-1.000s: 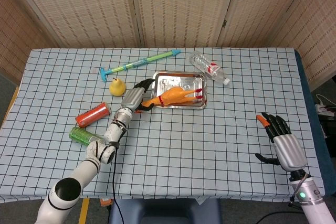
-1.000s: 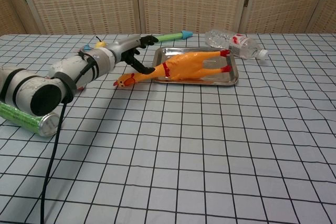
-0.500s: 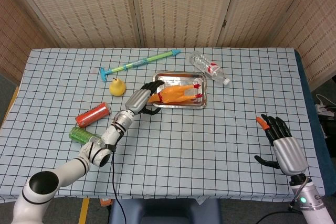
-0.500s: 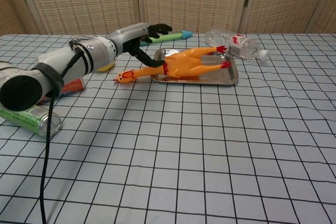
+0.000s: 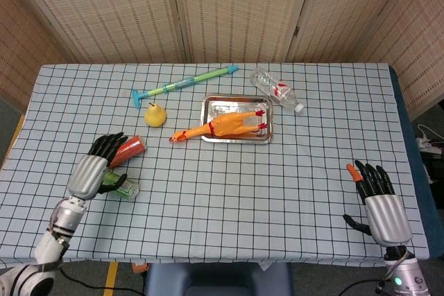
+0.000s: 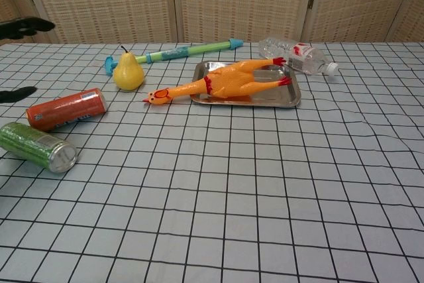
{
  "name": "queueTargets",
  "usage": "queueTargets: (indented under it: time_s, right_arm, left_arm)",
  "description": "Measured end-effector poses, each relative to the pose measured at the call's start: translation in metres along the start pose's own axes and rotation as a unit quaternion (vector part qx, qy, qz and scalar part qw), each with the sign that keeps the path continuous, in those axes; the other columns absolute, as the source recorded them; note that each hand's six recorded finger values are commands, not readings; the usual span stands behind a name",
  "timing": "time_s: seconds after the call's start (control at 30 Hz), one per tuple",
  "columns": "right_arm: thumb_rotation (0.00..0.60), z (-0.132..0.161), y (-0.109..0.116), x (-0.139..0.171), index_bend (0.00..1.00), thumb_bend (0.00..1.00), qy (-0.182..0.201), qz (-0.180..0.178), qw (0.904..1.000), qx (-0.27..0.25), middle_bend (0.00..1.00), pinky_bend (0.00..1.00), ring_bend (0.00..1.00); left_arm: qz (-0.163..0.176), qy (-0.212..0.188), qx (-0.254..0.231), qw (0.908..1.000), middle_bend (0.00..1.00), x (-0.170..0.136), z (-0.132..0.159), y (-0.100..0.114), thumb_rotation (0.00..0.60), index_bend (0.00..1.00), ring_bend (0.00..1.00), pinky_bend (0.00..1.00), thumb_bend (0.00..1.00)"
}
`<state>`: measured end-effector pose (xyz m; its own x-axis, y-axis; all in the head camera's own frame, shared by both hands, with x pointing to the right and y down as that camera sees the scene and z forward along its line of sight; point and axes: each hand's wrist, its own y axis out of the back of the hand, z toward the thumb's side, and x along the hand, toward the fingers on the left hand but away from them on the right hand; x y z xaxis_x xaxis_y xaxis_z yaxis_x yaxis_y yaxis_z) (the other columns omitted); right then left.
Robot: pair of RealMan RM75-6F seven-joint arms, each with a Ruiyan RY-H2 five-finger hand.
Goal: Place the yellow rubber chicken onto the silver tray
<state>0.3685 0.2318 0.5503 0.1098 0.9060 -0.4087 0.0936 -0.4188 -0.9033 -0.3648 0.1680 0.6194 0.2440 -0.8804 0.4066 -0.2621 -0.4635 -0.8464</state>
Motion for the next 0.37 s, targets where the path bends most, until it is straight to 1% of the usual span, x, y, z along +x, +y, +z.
queueTargets:
  time_s: [0.1, 0.17, 0.2, 0.27, 0.37]
  right_arm:
    - [0.600, -0.003, 0.001, 0.008, 0.00, 0.03, -0.007, -0.010, 0.9999, -0.001, 0.00, 0.00, 0.00]
    - [0.600, -0.005, -0.001, 0.012, 0.00, 0.03, -0.006, -0.011, 0.9999, 0.002, 0.00, 0.00, 0.00]
    - [0.600, -0.005, -0.001, 0.013, 0.00, 0.03, -0.003, -0.011, 0.9999, 0.001, 0.00, 0.00, 0.00]
    - [0.600, -0.004, -0.001, 0.015, 0.00, 0.03, -0.001, -0.011, 0.9999, -0.005, 0.00, 0.00, 0.00]
    - [0.600, -0.007, 0.003, 0.019, 0.00, 0.03, -0.002, -0.015, 0.9998, -0.011, 0.00, 0.00, 0.00]
  left_arm:
    - [0.027, 0.058, 0.024, 0.9977, 0.00, -0.053, -0.035, 0.011, 0.600, 0.00, 0.00, 0.03, 0.36]
    - [0.035, 0.078, 0.043, 0.9954, 0.00, -0.077, -0.047, 0.016, 0.600, 0.00, 0.00, 0.03, 0.37]
    - [0.035, 0.083, 0.058, 0.9943, 0.00, -0.086, -0.049, 0.018, 0.600, 0.00, 0.00, 0.03, 0.37]
    - [0.032, 0.082, 0.075, 0.9933, 0.00, -0.093, -0.049, 0.019, 0.600, 0.00, 0.00, 0.03, 0.36]
    - [0.032, 0.076, 0.085, 0.9930, 0.00, -0.103, -0.044, 0.024, 0.600, 0.00, 0.00, 0.03, 0.36]
